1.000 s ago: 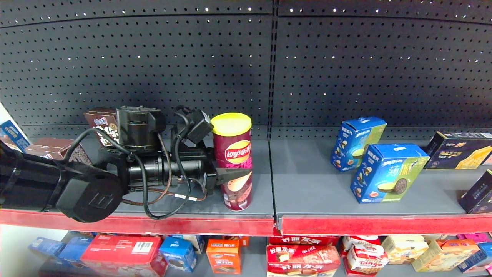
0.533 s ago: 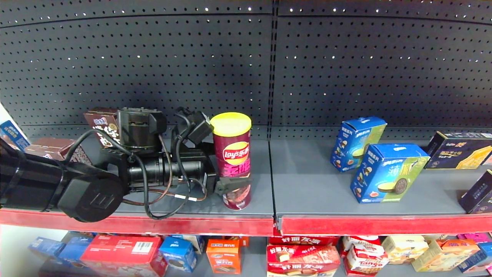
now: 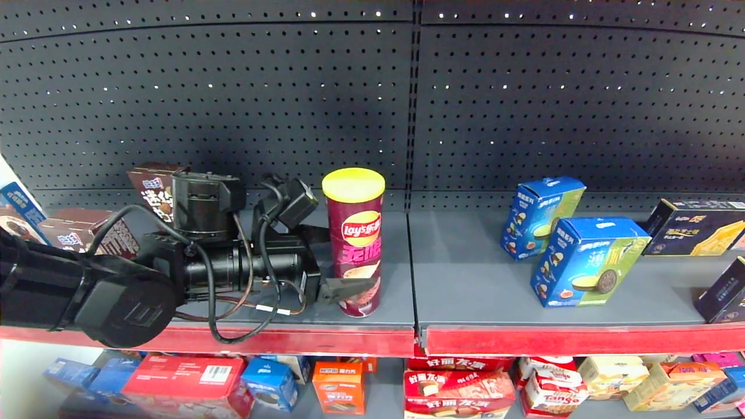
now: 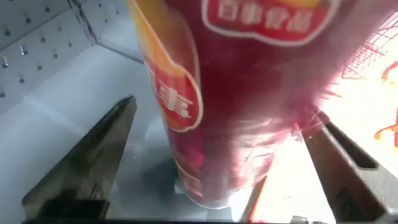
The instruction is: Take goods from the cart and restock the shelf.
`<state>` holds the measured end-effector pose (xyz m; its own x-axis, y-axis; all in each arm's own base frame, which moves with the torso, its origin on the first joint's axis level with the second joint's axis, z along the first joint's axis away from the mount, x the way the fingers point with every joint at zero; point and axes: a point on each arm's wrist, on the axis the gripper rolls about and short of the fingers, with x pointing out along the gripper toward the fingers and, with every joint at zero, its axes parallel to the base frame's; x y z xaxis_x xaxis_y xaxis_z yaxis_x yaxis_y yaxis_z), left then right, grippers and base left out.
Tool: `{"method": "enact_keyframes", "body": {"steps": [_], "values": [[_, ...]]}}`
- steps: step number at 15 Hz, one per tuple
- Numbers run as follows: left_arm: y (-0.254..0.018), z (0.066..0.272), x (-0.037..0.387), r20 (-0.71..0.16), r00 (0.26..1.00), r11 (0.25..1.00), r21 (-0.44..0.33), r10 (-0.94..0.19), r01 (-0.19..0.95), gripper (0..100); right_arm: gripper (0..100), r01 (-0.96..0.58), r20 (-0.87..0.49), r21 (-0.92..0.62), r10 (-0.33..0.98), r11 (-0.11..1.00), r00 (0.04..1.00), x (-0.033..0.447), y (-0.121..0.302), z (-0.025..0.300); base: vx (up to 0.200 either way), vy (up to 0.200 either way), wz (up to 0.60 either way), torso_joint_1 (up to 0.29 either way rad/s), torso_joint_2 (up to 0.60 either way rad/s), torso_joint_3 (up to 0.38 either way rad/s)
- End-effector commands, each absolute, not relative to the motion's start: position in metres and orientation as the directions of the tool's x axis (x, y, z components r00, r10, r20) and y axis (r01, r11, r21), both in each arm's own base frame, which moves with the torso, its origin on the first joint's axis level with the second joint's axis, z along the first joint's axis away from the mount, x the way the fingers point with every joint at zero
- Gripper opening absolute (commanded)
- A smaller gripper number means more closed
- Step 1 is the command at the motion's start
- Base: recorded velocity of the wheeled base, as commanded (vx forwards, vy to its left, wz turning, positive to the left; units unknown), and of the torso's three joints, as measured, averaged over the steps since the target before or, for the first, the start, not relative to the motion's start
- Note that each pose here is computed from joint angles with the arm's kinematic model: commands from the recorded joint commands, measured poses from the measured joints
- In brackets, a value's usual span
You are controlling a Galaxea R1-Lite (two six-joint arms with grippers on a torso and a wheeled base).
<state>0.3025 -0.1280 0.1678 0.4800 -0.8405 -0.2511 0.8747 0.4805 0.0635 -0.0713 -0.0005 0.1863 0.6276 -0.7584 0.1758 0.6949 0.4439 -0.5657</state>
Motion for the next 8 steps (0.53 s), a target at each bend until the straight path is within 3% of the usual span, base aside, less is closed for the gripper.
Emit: {"method": "enact_keyframes", "body": {"steps": [1,8], "values": [[-0.126,0.172,0.299,-0.241,0.487,0.484,0.073,-0.840,0.872,100,0,0.695,0.177,-0.565,-0.758,0.444,0.627,-0.071,0.000,0.187,0.000,0.000,0.00,0.000,0.00,0.000],[-0.094,0.164,0.300,-0.269,0.559,0.556,0.094,-0.785,0.826,100,0,0.697,0.179,-0.564,-0.758,0.443,0.627,-0.072,0.000,0.188,0.000,0.000,0.00,0.000,0.00,0.000]]}}
